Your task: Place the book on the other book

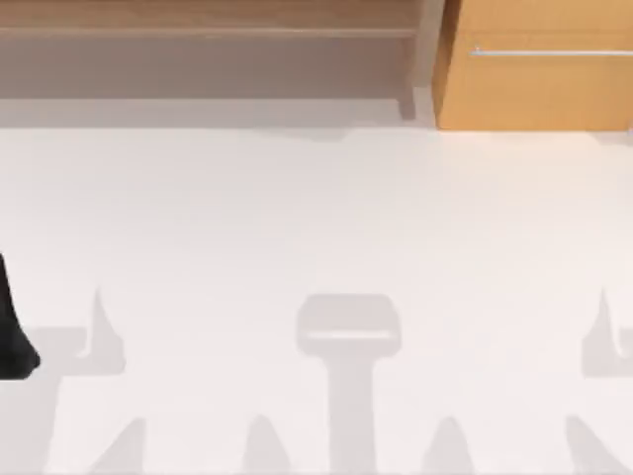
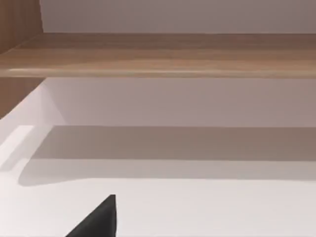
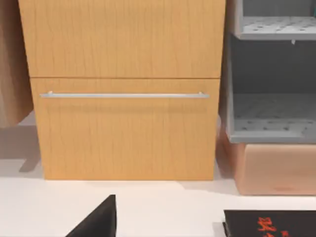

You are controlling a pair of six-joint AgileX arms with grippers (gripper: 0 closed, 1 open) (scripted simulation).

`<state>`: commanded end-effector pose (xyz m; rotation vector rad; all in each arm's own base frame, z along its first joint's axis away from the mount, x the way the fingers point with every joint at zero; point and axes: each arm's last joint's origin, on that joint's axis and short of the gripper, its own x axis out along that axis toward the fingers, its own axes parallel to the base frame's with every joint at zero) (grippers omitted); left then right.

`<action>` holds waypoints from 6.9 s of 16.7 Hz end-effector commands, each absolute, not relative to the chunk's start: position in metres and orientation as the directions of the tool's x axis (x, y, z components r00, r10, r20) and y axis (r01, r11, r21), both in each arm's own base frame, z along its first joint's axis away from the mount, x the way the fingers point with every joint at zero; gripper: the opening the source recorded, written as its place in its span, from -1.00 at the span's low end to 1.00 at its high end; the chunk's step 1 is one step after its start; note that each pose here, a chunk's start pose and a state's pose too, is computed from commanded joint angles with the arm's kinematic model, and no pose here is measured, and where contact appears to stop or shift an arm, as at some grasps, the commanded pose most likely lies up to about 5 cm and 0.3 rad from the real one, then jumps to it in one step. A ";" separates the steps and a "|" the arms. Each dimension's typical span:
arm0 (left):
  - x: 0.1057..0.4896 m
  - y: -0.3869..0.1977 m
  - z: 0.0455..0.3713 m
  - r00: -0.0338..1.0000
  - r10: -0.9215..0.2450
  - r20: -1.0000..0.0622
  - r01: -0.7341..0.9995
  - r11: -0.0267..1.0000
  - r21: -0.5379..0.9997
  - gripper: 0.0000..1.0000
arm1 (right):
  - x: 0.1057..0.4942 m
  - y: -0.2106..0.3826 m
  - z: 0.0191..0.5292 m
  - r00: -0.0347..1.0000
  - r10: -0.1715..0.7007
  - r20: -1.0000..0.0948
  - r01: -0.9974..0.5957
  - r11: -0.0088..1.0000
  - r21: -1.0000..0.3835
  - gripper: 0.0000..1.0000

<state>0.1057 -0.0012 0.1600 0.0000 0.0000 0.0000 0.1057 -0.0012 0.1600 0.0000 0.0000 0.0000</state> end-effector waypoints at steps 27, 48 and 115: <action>0.106 -0.001 0.160 1.000 0.000 0.000 0.000 1.000 0.000 1.00 | 0.395 -0.170 0.289 1.000 -0.023 0.005 0.023 0.999 -0.036 1.00; 0.106 -0.001 0.160 1.000 0.000 0.000 0.000 1.000 0.000 1.00 | 0.462 -0.210 0.249 1.000 -0.007 -0.005 0.007 1.000 -0.024 1.00; 0.106 -0.001 0.160 1.000 0.000 0.000 0.000 1.000 0.000 1.00 | 0.272 -0.192 0.244 0.949 -0.313 -0.039 0.144 0.321 0.936 -1.00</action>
